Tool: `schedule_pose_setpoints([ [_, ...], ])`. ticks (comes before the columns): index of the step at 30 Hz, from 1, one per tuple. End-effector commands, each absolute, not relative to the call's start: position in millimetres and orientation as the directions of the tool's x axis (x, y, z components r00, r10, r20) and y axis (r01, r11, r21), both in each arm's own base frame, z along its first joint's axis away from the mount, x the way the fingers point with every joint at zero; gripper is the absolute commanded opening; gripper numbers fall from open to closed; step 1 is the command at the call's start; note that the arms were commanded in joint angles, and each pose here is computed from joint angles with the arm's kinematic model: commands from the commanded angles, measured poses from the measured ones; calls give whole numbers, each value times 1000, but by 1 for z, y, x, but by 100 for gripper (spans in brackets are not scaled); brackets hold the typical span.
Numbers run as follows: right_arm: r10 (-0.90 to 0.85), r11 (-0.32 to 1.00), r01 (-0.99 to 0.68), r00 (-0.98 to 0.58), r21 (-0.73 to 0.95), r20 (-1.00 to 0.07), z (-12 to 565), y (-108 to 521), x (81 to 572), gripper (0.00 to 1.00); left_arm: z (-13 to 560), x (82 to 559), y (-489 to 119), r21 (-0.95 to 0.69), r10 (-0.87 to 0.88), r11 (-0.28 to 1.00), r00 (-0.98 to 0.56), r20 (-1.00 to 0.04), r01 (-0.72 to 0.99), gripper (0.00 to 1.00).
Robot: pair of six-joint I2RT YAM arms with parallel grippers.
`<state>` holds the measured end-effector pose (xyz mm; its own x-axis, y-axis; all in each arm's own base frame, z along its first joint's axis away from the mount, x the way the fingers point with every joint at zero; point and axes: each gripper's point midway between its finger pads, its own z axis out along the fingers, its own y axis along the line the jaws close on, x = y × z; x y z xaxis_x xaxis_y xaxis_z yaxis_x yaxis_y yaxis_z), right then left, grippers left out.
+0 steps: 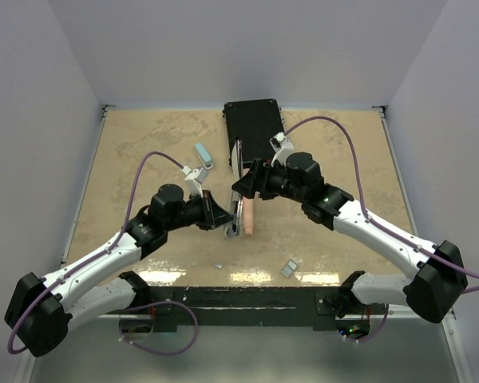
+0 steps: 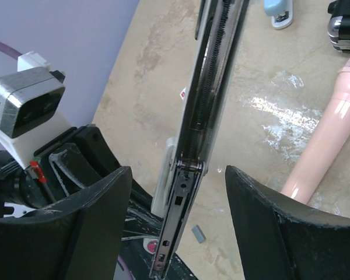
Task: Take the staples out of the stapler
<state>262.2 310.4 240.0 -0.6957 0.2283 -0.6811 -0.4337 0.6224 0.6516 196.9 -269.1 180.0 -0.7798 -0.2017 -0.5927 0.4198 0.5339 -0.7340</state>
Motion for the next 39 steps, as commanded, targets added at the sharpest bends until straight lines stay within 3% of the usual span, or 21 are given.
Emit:
schedule_pose_setpoints([
  [1, 259, 642, -411, -678, 647, -688, 242, 309, 269, 69, 250, 211, -277, -716, -300, 437, -662, -687, 544, 0],
  [13, 255, 575, -425, -719, 699, -646, 230, 327, 259, 56, 252, 212, -278, -720, -312, 429, -658, -685, 546, 0],
  [16, 266, 573, -421, -716, 703, -645, 230, 326, 258, 45, 254, 211, -277, -717, -314, 426, -653, -689, 552, 0],
  [21, 295, 572, -421, -696, 704, -655, 236, 323, 260, 7, 250, 211, -276, -717, -315, 430, -652, -689, 549, 0],
  [23, 303, 573, -421, -688, 703, -659, 239, 321, 261, 0, 248, 210, -275, -715, -313, 434, -653, -690, 548, 13],
  [28, 306, 586, -419, -678, 694, -668, 238, 322, 266, 0, 247, 208, -274, -704, -299, 440, -648, -701, 558, 43],
  [31, 300, 626, -399, -670, 670, -679, 233, 320, 275, 0, 248, 206, -273, -694, -285, 442, -644, -710, 569, 50],
  [39, 291, 787, -280, -618, 550, -730, 225, 275, 309, 0, 246, 208, -261, -635, -248, 518, -610, -752, 573, 57],
])
